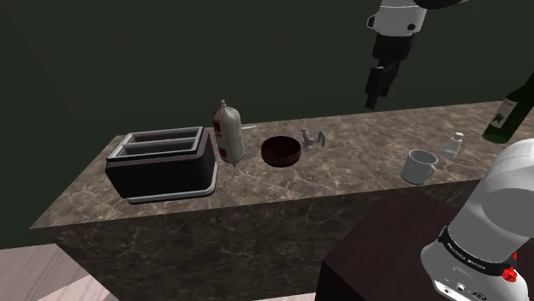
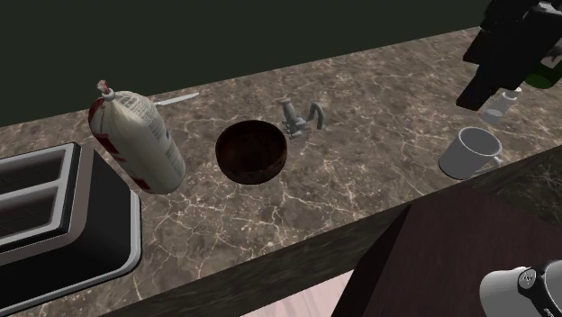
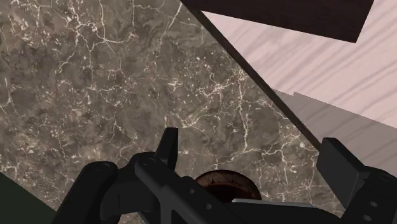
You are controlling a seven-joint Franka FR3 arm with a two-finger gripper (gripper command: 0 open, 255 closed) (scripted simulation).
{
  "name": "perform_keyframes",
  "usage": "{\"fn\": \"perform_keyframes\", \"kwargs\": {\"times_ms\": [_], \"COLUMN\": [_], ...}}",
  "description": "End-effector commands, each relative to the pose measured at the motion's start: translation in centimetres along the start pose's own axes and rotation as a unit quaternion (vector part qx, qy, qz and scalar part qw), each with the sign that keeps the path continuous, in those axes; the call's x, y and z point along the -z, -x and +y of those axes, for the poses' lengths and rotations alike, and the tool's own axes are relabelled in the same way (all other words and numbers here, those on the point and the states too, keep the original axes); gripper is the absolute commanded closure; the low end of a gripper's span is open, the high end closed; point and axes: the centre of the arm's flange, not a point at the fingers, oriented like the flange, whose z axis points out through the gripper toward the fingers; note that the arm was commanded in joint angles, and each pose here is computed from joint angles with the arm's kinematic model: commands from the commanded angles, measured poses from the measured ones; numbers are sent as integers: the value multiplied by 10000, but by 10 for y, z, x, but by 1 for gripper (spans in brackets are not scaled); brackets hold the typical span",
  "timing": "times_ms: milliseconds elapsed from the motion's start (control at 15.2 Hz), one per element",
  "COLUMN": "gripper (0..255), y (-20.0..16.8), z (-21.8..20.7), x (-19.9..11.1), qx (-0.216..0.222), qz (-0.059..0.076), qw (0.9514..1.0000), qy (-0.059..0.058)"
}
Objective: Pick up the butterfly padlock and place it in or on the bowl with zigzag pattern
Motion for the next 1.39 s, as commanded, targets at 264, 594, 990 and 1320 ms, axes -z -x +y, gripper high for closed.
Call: {"fn": "perform_keyframes", "kwargs": {"times_ms": [264, 594, 990, 1320], "gripper": [0, 0, 0, 0], "y": [-37, -82, -136, -180], "z": [18, 40, 67, 89], "x": [-34, -78, -130, -174], "qx": [-63, -143, -238, -317], "qz": [3, 7, 12, 16], "qw": [10000, 9998, 9996, 9992], "qy": [-46, -103, -172, -230]}}
